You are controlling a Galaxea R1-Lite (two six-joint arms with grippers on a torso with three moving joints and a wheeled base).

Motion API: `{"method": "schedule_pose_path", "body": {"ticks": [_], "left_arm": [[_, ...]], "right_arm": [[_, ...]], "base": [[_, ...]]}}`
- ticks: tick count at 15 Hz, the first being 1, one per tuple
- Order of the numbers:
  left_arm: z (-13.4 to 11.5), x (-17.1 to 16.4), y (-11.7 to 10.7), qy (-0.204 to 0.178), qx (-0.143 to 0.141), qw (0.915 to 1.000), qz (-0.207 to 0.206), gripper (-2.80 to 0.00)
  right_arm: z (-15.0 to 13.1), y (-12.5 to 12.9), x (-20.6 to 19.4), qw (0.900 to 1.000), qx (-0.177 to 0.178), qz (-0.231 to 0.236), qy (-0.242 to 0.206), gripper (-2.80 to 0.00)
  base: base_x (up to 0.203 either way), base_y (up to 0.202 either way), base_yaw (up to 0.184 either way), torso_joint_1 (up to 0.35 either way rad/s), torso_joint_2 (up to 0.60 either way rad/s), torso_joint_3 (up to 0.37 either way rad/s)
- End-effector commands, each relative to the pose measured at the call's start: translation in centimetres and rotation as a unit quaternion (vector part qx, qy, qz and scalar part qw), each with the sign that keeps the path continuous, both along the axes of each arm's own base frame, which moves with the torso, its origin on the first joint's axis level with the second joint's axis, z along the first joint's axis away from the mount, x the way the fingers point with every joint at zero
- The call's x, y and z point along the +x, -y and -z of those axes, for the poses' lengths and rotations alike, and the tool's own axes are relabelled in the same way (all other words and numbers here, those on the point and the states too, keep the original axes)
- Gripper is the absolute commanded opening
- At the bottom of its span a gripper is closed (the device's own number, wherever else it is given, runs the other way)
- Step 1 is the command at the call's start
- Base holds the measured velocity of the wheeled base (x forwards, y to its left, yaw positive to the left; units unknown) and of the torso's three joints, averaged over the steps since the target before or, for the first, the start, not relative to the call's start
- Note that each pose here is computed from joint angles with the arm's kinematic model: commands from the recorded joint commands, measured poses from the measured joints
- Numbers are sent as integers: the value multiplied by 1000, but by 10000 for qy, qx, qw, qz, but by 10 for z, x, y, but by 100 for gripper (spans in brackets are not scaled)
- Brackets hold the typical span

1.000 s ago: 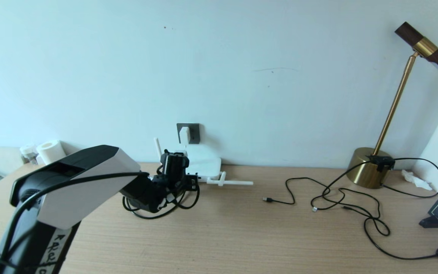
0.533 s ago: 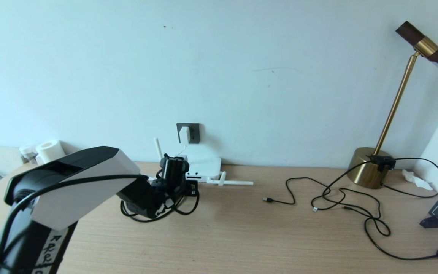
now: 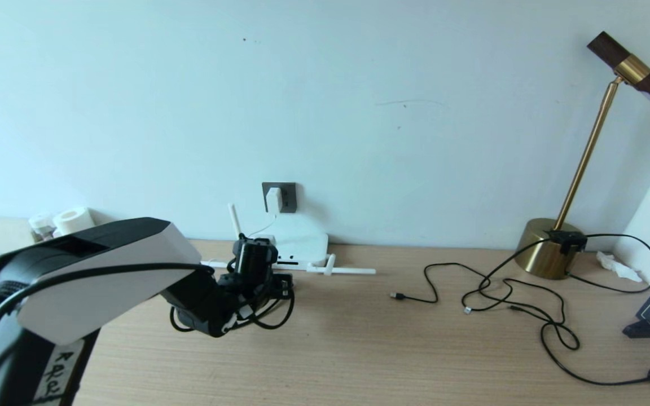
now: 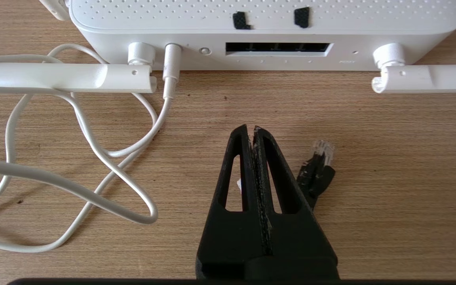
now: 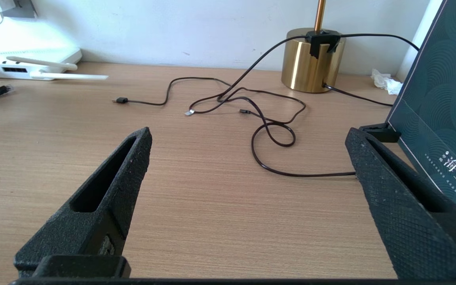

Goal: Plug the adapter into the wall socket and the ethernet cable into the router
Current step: Hand it to the other hand

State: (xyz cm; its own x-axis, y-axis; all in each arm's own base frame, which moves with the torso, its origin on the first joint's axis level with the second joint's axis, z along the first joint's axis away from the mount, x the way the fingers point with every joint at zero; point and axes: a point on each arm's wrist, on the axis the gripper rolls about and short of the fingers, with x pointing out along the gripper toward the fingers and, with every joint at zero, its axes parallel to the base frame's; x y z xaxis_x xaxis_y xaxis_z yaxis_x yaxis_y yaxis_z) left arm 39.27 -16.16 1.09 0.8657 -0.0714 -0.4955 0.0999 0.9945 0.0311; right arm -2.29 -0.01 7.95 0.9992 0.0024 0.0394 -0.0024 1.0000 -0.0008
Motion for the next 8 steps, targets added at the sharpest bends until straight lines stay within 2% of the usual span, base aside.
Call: {"method": "schedule_pose_path", "body": {"ticks": [1, 4, 8], "left_arm": [[-5, 0, 0, 70, -28, 10000, -9, -280], [-11, -8, -3, 54, -30, 10000, 0, -280], [-26, -40, -12, -38, 21, 10000, 84, -280]], "right_arm": [[3, 0, 1, 10000, -4, -3, -66, 0], [3, 0, 1, 10000, -4, -3, -66, 0], [3, 0, 1, 10000, -4, -3, -66, 0]], "base": [[0, 0, 0, 0, 0, 0], [0, 0, 0, 0, 0, 0], [0, 0, 0, 0, 0, 0]]}}
